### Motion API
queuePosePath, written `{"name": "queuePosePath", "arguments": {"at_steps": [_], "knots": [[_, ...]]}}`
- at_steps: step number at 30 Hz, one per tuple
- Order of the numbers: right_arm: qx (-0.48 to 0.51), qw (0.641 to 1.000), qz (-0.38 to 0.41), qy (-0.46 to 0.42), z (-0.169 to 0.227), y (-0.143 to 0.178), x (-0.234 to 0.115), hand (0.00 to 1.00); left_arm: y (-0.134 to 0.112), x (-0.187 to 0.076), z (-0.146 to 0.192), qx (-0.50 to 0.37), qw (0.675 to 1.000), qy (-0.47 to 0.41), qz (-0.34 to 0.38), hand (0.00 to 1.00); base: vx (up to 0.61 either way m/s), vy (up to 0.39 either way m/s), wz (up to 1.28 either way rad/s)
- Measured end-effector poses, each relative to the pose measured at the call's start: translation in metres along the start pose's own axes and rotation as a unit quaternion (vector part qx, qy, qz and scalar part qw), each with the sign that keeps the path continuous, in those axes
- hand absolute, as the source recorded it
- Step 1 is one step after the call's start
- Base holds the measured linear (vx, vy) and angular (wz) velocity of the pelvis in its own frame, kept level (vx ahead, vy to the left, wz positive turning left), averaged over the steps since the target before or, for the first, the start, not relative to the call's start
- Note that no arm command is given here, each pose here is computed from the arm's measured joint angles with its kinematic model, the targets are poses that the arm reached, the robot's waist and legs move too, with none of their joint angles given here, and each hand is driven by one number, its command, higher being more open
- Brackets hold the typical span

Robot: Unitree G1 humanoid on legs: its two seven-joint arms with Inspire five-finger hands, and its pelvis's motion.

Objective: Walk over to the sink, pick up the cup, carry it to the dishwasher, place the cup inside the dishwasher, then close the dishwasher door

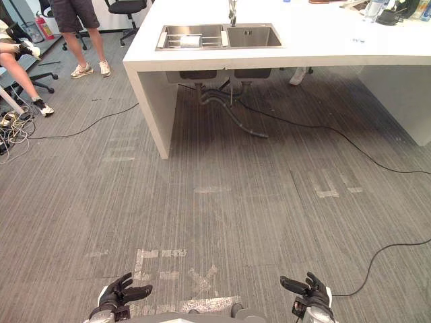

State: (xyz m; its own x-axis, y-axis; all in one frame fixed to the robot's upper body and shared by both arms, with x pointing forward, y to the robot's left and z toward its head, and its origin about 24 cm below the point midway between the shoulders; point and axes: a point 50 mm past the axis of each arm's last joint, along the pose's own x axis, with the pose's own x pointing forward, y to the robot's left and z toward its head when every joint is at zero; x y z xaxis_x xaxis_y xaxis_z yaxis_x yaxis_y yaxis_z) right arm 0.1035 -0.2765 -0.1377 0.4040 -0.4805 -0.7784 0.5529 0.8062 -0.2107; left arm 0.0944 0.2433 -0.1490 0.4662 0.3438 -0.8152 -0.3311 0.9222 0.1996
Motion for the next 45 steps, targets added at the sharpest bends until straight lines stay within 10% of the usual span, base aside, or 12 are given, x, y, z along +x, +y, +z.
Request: {"name": "queuePosePath", "arguments": {"at_steps": [45], "knots": [[0.01, 1.0, 0.014, -0.014, 0.021, 0.023, 0.003, 0.9, -0.011, 0.005, 0.037, -0.05, 0.997, -0.056, 0.004, 0.9, 0.07, -0.002, 0.01]]}}
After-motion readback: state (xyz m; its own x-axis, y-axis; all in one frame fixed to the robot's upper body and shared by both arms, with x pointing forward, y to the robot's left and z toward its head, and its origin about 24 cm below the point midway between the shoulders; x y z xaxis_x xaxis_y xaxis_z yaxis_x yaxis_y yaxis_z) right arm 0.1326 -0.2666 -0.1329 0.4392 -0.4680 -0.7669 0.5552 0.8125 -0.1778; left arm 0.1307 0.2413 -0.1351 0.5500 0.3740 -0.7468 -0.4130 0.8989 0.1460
